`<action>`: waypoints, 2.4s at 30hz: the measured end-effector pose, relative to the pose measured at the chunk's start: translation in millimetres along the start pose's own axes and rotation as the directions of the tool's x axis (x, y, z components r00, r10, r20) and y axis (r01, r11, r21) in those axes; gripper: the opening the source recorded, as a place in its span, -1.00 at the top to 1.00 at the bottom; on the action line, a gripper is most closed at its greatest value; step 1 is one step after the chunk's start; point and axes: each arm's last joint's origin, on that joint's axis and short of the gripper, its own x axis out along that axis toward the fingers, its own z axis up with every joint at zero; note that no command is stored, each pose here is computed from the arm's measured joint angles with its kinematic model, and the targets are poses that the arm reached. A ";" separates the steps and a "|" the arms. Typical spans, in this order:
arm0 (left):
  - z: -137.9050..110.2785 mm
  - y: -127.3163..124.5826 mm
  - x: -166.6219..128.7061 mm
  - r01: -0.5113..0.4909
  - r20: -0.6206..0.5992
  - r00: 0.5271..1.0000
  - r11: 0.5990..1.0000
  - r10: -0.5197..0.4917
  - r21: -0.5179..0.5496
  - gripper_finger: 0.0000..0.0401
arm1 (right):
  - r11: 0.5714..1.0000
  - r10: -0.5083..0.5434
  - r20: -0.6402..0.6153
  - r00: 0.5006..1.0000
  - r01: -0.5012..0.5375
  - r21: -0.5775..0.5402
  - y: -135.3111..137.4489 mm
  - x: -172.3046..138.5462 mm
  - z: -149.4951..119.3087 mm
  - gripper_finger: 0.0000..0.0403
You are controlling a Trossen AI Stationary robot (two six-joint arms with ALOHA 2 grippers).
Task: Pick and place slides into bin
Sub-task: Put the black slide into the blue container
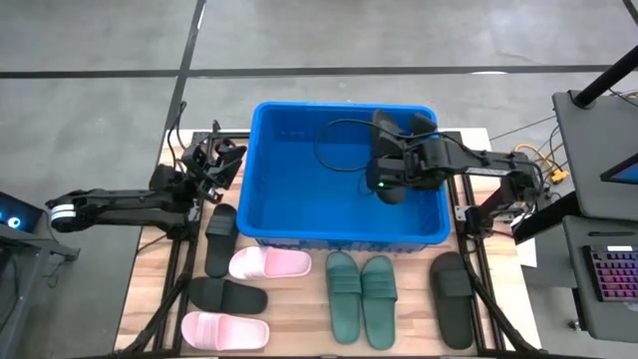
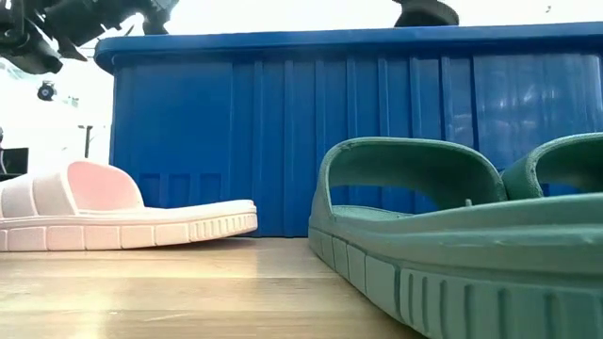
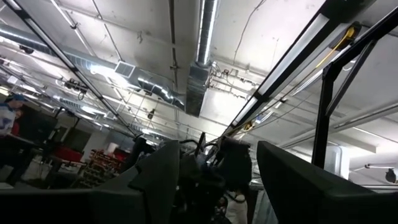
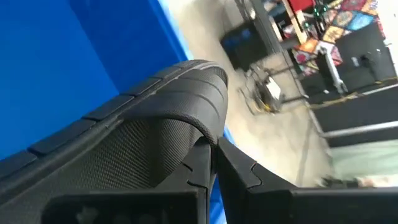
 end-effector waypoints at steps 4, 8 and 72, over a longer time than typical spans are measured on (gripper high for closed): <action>-3.4 2.6 1.0 -0.028 -0.007 1.000 1.000 0.028 -0.001 0.00 | 0.996 -0.017 -0.083 0.996 0.010 -0.085 8.7 20.9 -12.0 0.96; -3.4 3.2 1.1 -0.042 -0.001 0.999 0.999 0.042 0.000 0.00 | 0.979 -0.048 -0.145 0.988 0.018 -0.201 14.5 37.8 -26.8 0.96; -1.1 2.7 0.1 -0.060 0.020 0.998 0.998 0.060 -0.005 0.00 | 0.817 0.114 -0.254 0.961 -0.236 -0.527 81.8 177.4 -99.9 0.96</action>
